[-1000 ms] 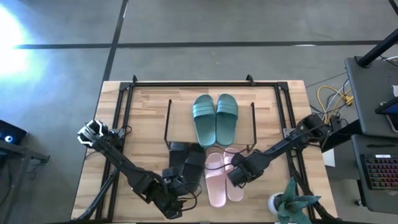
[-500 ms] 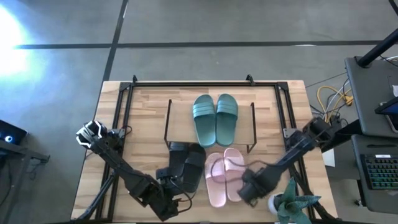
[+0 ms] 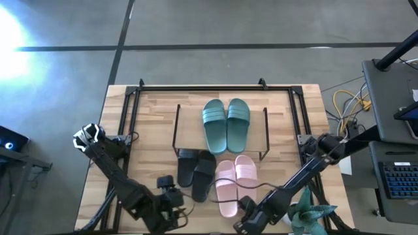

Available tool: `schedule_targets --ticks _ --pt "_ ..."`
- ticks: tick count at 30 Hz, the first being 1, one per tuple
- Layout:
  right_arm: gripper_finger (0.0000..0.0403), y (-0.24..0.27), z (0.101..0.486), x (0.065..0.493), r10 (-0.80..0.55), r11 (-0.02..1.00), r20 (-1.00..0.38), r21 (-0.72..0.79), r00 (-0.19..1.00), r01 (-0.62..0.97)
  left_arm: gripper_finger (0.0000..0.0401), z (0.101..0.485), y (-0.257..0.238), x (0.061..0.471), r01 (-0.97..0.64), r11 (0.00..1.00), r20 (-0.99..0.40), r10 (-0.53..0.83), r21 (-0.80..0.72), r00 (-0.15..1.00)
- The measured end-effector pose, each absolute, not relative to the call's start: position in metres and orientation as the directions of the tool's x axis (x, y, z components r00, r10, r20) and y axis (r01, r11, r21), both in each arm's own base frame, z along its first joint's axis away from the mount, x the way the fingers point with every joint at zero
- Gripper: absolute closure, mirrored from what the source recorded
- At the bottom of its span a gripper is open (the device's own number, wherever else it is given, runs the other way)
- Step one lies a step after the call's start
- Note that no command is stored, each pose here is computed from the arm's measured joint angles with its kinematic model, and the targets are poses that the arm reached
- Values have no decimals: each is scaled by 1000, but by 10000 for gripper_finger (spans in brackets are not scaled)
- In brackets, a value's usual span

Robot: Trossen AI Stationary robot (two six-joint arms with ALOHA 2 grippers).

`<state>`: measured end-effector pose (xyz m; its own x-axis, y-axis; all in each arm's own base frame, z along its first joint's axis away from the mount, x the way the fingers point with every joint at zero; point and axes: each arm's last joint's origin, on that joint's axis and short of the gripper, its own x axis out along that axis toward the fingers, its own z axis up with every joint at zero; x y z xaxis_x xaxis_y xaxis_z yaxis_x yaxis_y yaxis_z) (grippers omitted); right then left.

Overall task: Pick and place slides into the shelf
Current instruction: Adjust the pink slippers under the table

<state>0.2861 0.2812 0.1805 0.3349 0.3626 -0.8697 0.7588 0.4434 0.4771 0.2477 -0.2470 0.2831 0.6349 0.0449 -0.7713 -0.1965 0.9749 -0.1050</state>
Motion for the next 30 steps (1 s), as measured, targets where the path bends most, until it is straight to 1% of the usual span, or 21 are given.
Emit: schedule_targets --ticks 3,6,12,15,17,21,23,25,30 --pt "375 287 168 299 335 447 -880 464 337 765 166 284 -250 236 -192 978 -756 62 -86 652" --pt "375 293 158 310 272 435 -892 448 360 781 166 286 -252 228 -194 977 -749 63 -88 660" --pt "375 299 156 331 188 412 -890 456 416 789 166 279 -256 219 -206 973 -756 58 -104 652" --pt "375 295 160 339 110 400 -894 440 434 804 166 274 -257 216 -217 970 -761 60 -108 646" --pt "375 290 165 341 29 383 -896 420 443 823 166 272 -258 214 -221 969 -763 60 -110 643" --pt "375 270 169 344 -158 353 -898 338 412 872 166 270 -259 212 -219 970 -766 60 -106 640" --pt "375 259 170 348 -212 339 -895 309 393 888 166 270 -259 212 -219 970 -765 61 -106 641" --pt "375 251 172 353 -227 352 -898 286 377 891 166 270 -258 212 -220 970 -762 65 -103 644" --pt "375 249 182 364 -118 448 -923 280 367 849 166 271 -259 211 -220 970 -756 71 -98 651"
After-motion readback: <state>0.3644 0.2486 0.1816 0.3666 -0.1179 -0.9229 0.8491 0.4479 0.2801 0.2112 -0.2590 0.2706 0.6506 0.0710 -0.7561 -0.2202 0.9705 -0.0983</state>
